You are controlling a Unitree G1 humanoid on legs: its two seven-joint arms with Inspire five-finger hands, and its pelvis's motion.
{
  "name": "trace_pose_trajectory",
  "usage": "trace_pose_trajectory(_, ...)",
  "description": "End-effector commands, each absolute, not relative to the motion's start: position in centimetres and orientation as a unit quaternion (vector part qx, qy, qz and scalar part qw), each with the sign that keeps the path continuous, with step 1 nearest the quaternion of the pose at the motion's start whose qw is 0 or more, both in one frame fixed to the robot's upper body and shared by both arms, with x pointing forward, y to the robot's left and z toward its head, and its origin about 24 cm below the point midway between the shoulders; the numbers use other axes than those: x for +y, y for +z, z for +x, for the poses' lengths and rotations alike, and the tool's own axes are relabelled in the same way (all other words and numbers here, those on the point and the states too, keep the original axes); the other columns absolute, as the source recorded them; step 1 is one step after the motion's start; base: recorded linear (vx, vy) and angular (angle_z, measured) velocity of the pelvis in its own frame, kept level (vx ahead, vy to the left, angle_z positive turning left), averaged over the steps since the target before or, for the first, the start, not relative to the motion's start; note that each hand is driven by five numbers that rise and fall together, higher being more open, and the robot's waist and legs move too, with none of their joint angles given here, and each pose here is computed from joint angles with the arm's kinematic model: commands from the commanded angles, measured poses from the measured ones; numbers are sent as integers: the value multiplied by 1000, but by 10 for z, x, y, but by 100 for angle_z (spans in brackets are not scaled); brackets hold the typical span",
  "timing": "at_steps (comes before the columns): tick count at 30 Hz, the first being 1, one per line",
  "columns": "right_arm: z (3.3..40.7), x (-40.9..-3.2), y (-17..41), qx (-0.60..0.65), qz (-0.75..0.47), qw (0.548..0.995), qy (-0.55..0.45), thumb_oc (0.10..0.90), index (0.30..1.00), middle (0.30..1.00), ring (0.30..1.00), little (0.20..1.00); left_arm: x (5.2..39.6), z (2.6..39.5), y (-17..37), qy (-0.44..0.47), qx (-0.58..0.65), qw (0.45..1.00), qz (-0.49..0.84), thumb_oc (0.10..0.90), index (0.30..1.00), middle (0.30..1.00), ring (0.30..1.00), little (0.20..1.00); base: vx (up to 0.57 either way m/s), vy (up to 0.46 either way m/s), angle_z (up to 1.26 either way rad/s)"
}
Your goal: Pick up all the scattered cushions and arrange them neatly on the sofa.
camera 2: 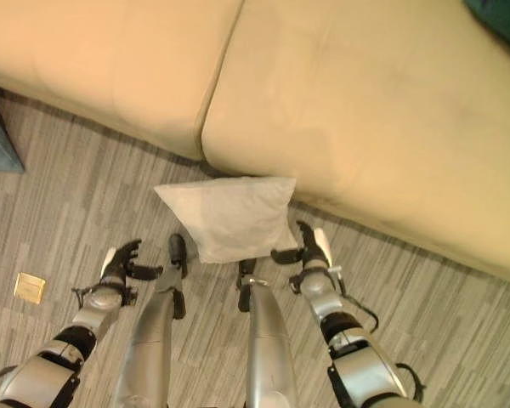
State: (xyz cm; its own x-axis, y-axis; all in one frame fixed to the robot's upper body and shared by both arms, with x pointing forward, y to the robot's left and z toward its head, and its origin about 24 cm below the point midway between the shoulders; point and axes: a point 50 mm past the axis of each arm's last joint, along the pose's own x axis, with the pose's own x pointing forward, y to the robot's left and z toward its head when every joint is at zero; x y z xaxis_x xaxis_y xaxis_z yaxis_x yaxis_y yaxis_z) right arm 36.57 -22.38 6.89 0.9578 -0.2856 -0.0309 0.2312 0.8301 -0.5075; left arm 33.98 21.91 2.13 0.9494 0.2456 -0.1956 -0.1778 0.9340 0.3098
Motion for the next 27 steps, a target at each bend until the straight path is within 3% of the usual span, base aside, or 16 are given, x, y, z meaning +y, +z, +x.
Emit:
trace_pose_trajectory(1, 355, -239, 73, 19, -255, 951, -176, 800, 900, 900, 900, 900, 231, 330, 17, 150, 105, 975, 125, 800, 900, 900, 900, 900, -24, -42, -1)
trace_pose_trajectory(8, 377, -213, 120, -65, -237, 954, -173, 800, 900, 900, 900, 900, 219, 353, 60, 163, 26, 984, 66, 800, 900, 900, 900, 900, 12, -50, -3)
trace_pose_trajectory(23, 397, -112, 191, -187, -163, 967, -55, 800, 900, 900, 900, 900, 138, 391, 134, 80, -69, 994, -31, 800, 900, 900, 900, 900, 6, -16, 2)
trace_pose_trajectory(24, 397, -107, 197, -198, -158, 966, -46, 580, 571, 571, 571, 571, 134, 393, 140, 71, -77, 994, -31, 745, 818, 818, 818, 818, 0, 0, 0)
trace_pose_trajectory(25, 396, -103, 203, -209, -155, 965, -41, 400, 300, 300, 300, 300, 130, 394, 146, 65, -86, 994, -33, 403, 305, 305, 305, 305, 0, 0, 0)
trace_pose_trajectory(27, 392, -97, 217, -238, -130, 962, -24, 400, 300, 300, 300, 300, 123, 394, 165, 49, -121, 990, -48, 400, 300, 300, 300, 300, 0, 0, 0)
